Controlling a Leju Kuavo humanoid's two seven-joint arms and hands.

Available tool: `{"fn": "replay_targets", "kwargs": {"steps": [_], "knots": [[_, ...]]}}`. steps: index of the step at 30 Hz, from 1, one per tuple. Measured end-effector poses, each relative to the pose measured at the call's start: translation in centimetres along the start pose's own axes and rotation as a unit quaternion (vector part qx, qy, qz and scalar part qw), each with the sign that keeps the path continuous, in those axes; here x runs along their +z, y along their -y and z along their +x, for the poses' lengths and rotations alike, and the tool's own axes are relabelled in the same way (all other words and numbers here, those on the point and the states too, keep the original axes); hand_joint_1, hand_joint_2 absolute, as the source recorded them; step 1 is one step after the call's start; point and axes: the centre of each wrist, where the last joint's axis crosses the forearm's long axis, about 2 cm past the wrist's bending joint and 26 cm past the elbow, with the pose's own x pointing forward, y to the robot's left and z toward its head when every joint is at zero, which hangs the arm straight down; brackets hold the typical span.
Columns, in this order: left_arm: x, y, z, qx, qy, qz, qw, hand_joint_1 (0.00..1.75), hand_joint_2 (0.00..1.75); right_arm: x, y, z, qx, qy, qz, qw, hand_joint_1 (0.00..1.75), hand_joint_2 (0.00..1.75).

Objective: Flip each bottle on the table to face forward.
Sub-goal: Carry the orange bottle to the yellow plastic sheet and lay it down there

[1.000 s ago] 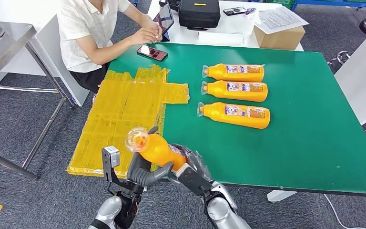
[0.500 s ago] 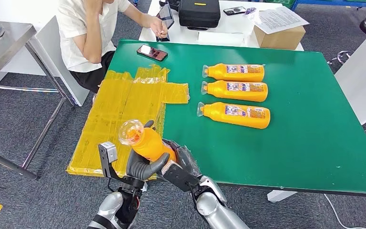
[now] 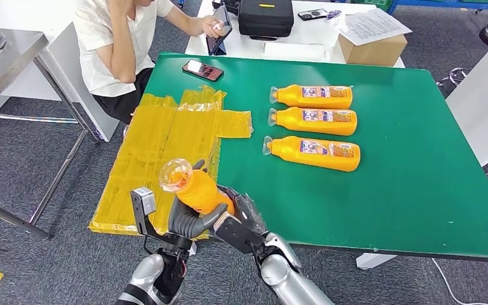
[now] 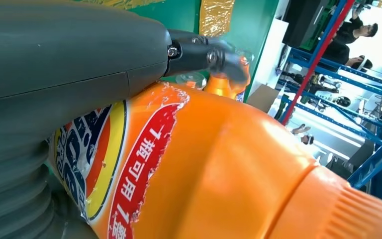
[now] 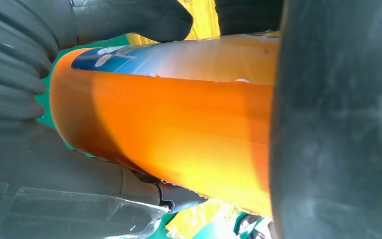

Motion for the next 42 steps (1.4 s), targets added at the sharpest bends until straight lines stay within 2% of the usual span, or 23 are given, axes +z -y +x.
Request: {"fn": "replay_targets", "kwargs": {"steps": [2,4,5,7,8,9,12,16,25,29,31,33,37,42], "knots": [[-0.1,-0.1,0.0,-0.002,0.004,0.008,1.0,1.75,1.75,-0.1,-0.1,0.0,0.002,-0.002,0.001,1.0,1.64,1.75],[-0.1,-0.1,0.0,-0.014,0.012,0.02,1.0,1.75,1.75,-0.2,-0.2,0.0,0.004,-0.003,0.003,1.0,1.49,1.75],[-0.2,-0.1,0.1,-0.022,0.017,0.026,0.999,1.75,1.75,-0.2,-0.3,0.0,0.005,-0.003,0.003,1.0,1.18,1.75],[-0.3,-0.2,0.1,-0.032,0.023,0.034,0.999,1.75,1.75,-0.2,-0.5,0.0,0.006,-0.004,0.005,1.0,0.41,1.75],[-0.3,-0.2,0.2,-0.034,0.025,0.036,0.998,1.75,1.75,-0.2,-0.6,0.0,0.005,-0.004,0.006,1.0,0.09,1.75],[-0.3,-0.2,0.2,-0.034,0.026,0.037,0.998,1.75,1.75,-0.2,-0.7,0.0,0.004,-0.004,0.007,1.0,0.0,1.75],[-0.5,-0.3,0.3,-0.031,0.029,0.041,0.998,1.75,1.75,-0.1,-0.9,0.1,-0.004,0.001,0.006,1.0,0.0,1.75],[-0.8,-0.4,0.7,0.001,0.03,0.041,0.999,1.75,1.75,0.0,-1.1,0.1,-0.023,0.023,-0.001,0.999,0.0,0.0],[-1.8,-1.3,2.3,0.028,0.061,0.085,0.994,1.75,1.75,0.5,-2.1,1.2,-0.027,0.08,-0.031,0.996,0.0,0.0],[-2.0,-2.2,2.9,-0.07,0.112,0.166,0.977,1.75,1.75,1.5,-2.5,1.6,0.002,0.095,-0.067,0.993,0.0,0.0],[-2.1,-3.1,3.3,-0.158,0.161,0.226,0.948,1.75,1.75,2.5,-2.7,1.7,0.032,0.104,-0.1,0.989,0.0,0.87],[-2.0,-4.1,3.9,-0.251,0.214,0.263,0.906,1.75,1.75,3.7,-2.9,1.9,0.059,0.11,-0.142,0.982,0.0,1.75],[-1.5,-5.7,4.8,-0.381,0.271,0.264,0.844,1.75,1.75,5.9,-2.6,2.3,0.076,0.101,-0.226,0.966,0.0,1.75],[-0.8,-7.1,5.5,-0.491,0.281,0.252,0.785,1.75,1.75,7.5,-0.8,2.7,0.07,0.088,-0.29,0.95,0.0,1.75]]}}
